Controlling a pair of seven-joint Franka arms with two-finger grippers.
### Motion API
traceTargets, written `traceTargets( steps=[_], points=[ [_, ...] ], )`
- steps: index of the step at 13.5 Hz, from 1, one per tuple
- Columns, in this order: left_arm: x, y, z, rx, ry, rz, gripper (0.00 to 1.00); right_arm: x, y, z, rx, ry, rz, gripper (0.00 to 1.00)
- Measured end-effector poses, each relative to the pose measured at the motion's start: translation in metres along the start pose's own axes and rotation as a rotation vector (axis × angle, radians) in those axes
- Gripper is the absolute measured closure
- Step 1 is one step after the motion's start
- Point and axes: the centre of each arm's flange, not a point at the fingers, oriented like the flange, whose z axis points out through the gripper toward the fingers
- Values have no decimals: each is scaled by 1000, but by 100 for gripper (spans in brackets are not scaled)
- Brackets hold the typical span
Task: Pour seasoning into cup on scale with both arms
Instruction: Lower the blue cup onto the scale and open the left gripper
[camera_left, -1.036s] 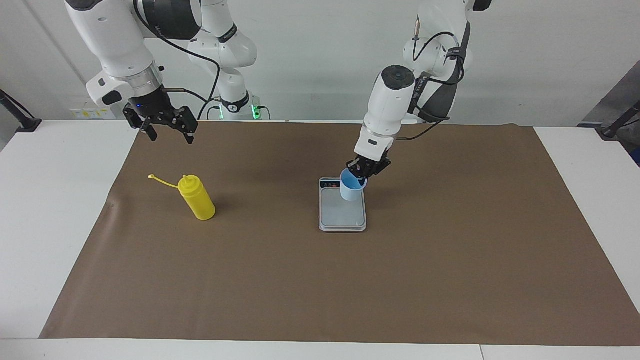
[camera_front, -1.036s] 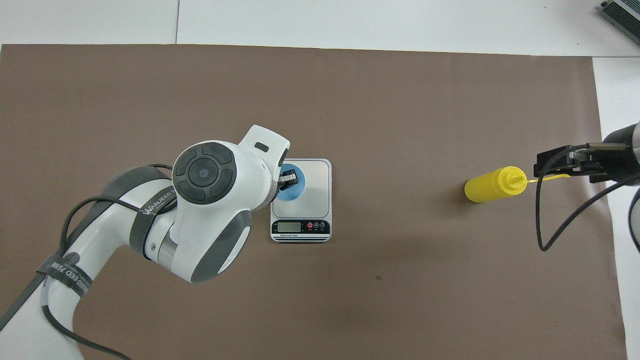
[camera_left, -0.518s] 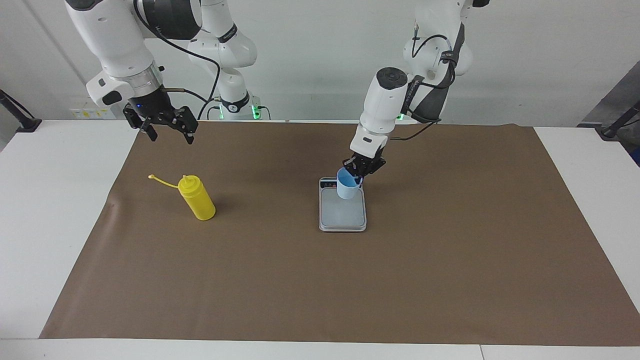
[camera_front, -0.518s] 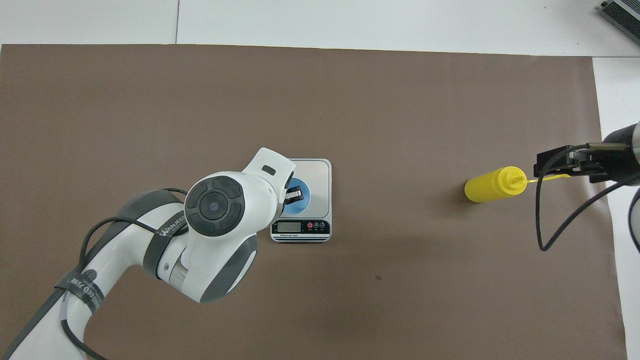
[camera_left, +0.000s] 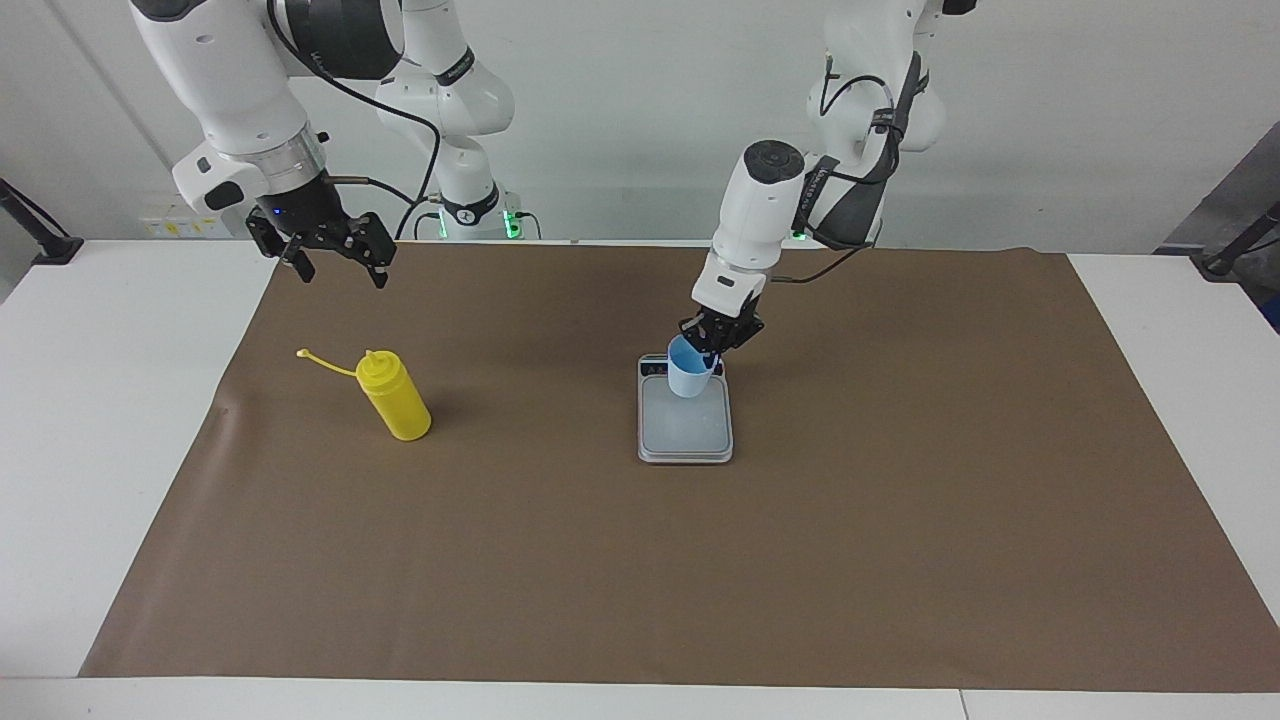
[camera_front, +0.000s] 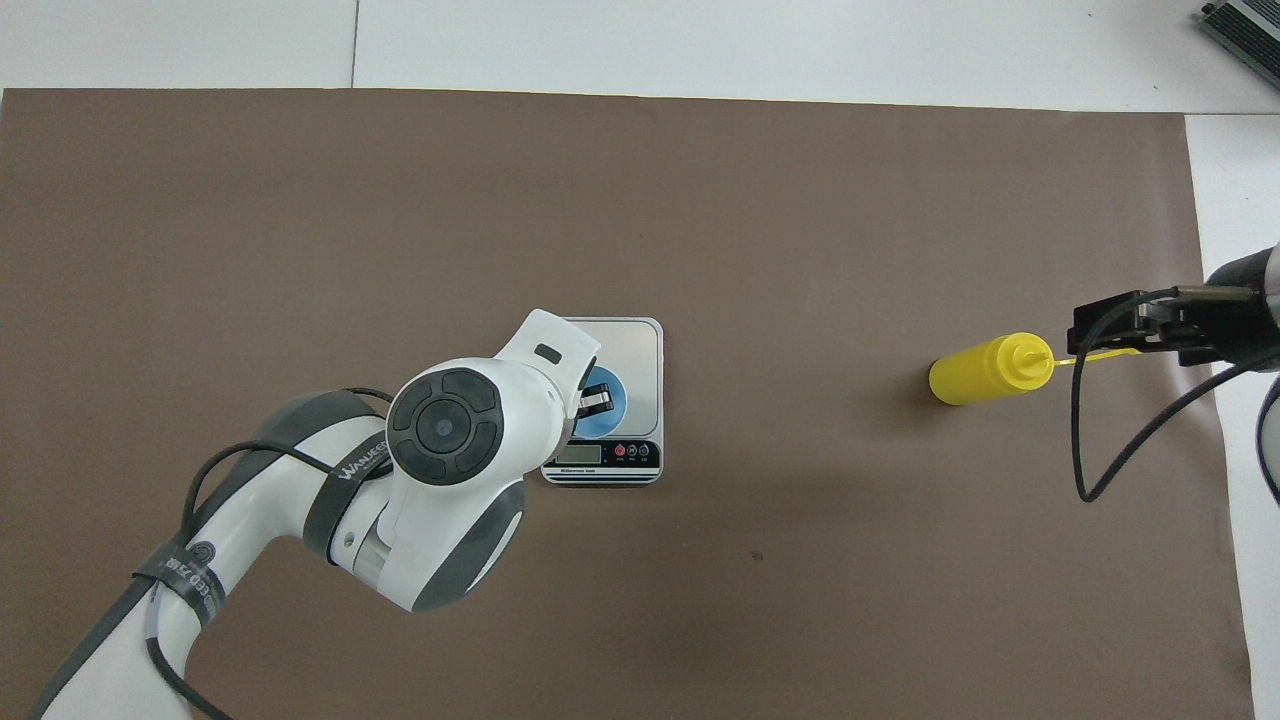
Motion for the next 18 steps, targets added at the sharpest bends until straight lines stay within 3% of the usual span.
traceTargets(
  steps=[18],
  points=[
    [28,8,15,6,43,17,97,0,0,0,0,0,0,0]
  ],
)
